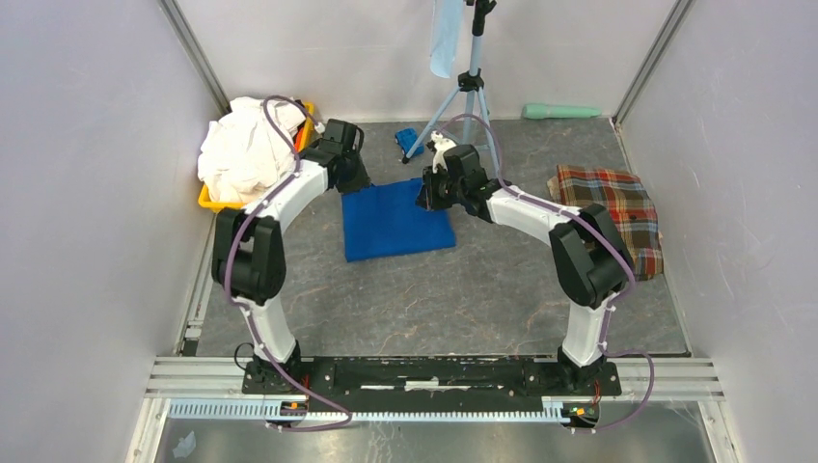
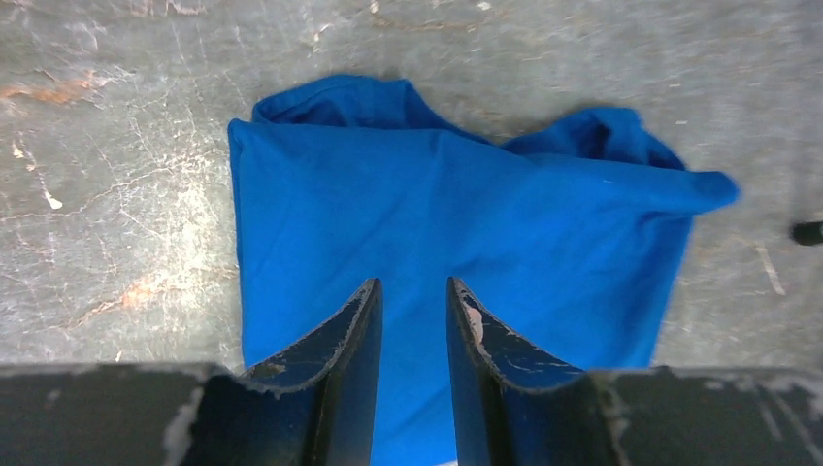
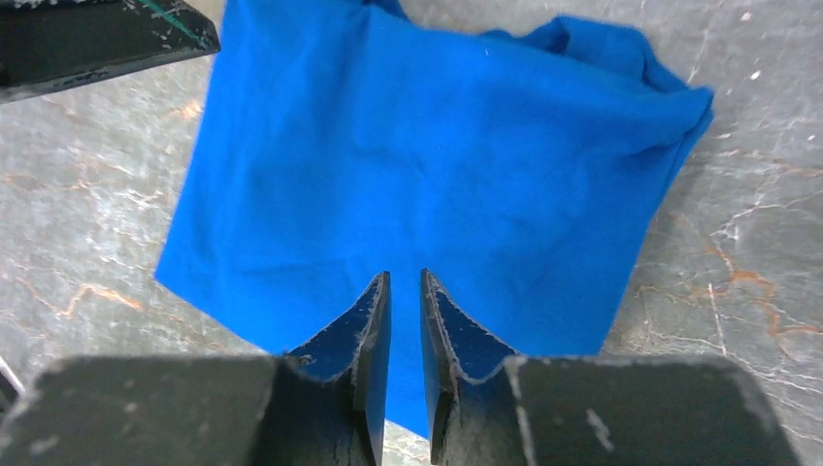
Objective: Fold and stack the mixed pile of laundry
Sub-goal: Pick up the T-shirt from the center of the board.
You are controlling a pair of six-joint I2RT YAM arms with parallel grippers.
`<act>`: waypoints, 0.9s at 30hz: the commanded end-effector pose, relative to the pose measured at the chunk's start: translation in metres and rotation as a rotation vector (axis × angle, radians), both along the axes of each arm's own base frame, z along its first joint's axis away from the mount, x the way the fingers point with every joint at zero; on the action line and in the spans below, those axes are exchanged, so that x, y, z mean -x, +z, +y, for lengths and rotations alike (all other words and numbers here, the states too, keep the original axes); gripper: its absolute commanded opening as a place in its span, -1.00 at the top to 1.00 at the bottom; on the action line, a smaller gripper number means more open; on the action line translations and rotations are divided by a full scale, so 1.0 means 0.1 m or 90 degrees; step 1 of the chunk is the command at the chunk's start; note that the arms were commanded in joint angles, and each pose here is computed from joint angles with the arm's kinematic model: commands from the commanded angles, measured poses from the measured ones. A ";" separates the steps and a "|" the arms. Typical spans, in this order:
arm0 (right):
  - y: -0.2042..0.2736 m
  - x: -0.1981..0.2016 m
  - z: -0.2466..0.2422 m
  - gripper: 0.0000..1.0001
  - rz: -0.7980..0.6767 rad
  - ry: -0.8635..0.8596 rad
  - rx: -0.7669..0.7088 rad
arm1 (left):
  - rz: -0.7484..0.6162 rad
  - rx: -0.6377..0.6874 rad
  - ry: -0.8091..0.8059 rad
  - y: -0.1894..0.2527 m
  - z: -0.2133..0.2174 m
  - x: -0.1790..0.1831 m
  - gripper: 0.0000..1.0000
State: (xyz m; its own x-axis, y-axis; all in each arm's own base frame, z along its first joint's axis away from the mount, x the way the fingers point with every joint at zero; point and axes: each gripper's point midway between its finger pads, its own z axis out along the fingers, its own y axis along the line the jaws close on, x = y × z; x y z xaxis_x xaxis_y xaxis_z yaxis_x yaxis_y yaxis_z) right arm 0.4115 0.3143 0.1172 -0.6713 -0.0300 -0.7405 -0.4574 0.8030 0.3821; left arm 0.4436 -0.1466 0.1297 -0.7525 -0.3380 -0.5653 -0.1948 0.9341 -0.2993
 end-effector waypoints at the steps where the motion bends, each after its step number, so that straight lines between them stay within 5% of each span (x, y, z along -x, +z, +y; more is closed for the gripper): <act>1: -0.26 -0.02 -0.03 0.56 0.007 0.006 0.019 | 0.014 -0.038 -0.020 -0.28 0.08 -0.13 0.27; 12: -0.36 -0.22 -0.02 0.59 -0.041 -0.001 0.022 | -0.008 -0.157 -0.016 -0.68 0.32 -0.48 0.34; 27: -0.56 -0.89 -0.05 0.60 -0.049 -0.055 0.033 | -0.015 -0.187 -0.017 -0.83 0.43 -0.40 0.36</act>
